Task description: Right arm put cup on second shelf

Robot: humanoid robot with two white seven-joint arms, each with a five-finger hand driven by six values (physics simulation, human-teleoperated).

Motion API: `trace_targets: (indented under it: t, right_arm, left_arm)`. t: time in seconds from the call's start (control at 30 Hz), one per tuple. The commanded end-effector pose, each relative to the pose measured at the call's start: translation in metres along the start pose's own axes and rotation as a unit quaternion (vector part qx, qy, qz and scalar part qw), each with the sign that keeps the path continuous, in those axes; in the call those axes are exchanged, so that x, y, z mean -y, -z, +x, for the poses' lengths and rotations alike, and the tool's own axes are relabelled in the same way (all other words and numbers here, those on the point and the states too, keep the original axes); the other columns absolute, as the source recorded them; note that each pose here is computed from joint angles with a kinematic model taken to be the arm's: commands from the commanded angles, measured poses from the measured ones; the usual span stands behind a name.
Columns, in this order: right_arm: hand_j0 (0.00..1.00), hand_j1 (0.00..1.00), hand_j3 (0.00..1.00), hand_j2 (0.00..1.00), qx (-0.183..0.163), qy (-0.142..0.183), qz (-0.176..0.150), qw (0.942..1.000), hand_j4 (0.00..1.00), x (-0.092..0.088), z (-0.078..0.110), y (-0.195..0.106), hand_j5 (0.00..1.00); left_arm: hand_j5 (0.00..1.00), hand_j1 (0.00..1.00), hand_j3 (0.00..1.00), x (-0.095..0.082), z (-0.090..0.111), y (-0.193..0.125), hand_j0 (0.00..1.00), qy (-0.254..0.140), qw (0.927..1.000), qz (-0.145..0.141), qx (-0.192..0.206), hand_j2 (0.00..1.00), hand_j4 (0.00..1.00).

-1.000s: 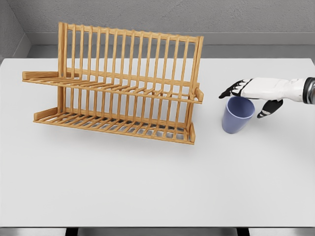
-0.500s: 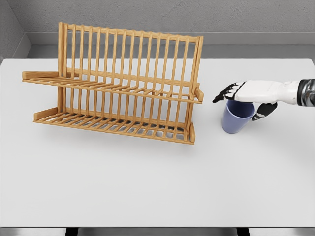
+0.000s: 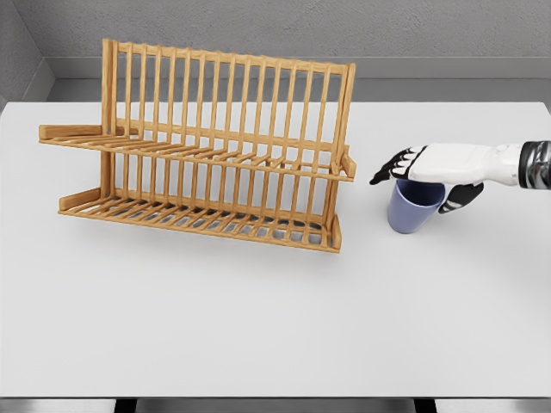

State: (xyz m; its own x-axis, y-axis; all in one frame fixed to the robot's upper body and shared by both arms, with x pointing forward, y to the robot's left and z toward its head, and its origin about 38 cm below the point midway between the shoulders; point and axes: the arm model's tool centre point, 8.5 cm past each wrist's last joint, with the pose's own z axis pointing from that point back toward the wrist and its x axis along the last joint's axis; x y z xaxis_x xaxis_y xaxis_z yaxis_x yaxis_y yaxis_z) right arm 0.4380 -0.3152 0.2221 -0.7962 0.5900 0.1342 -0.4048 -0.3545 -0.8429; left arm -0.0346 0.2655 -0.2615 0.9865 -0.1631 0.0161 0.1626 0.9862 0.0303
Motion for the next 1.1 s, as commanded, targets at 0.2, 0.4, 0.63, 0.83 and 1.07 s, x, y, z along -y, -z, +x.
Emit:
trace_targets:
  t: [0.2,0.4,0.63,0.83,1.07]
  right_arm:
    - [0.7,0.7,0.7,0.7,0.001,0.002,-0.002,1.0,0.7,0.001,0.001,0.0,0.7]
    - [0.64,0.64,0.64,0.64,-0.002,-0.002,-0.007,1.0,0.64,0.005,0.0,-0.003,0.64]
    - [0.65,0.65,0.65,0.65,-0.018,-0.013,-0.032,0.9992,0.65,0.026,-0.006,-0.018,0.65]
    - [0.65,0.65,0.65,0.65,-0.024,-0.029,-0.048,0.9981,0.65,0.046,-0.008,-0.025,0.65]
    - [0.65,0.65,0.65,0.65,-0.042,-0.041,-0.094,0.9938,0.65,0.073,-0.012,-0.048,0.65]
  left_arm:
    - [1.0,1.0,1.0,0.0,0.0,0.0,1.0,0.0,1.0,0.0,0.0,1.0,1.0]
    - [1.0,1.0,1.0,0.0,0.0,0.0,1.0,0.0,1.0,0.0,0.0,1.0,1.0]
    - [1.0,1.0,1.0,0.0,0.001,0.0,1.0,0.0,1.0,0.0,0.001,1.0,1.0]
    - [1.0,1.0,1.0,0.0,0.0,0.0,1.0,0.0,1.0,0.0,0.0,1.0,1.0]
    - [1.0,1.0,1.0,0.0,0.0,0.0,1.0,0.0,1.0,0.0,0.0,1.0,1.0]
